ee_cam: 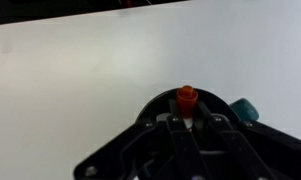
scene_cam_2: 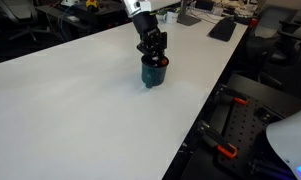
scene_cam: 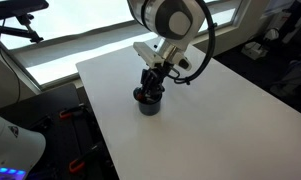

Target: Remove the marker from the green mug.

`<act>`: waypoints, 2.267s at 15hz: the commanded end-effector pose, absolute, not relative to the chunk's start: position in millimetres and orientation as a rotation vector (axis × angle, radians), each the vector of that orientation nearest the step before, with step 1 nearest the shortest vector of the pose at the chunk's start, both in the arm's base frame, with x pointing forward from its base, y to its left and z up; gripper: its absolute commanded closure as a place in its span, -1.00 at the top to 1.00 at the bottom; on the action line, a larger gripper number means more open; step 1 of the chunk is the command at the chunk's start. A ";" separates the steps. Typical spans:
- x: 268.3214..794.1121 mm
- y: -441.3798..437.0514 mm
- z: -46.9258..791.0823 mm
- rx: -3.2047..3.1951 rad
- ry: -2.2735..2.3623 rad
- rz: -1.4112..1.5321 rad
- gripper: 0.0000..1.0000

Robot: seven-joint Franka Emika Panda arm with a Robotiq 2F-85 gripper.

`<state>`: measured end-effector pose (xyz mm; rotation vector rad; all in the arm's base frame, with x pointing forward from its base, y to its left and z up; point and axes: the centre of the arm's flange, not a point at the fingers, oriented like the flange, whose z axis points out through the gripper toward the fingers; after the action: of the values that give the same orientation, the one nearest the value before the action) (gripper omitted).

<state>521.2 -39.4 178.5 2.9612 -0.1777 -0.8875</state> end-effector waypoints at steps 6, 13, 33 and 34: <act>522.0 -47.7 174.9 2.949 -0.217 -0.859 -0.90; 543.0 -27.1 241.9 2.990 -0.073 -0.487 -0.90; 558.0 -97.6 370.9 2.966 -0.326 -0.049 -0.90; 555.8 -111.3 365.0 2.958 -0.360 -0.058 -0.90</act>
<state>559.1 -83.9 376.3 2.9936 -0.2488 -0.0748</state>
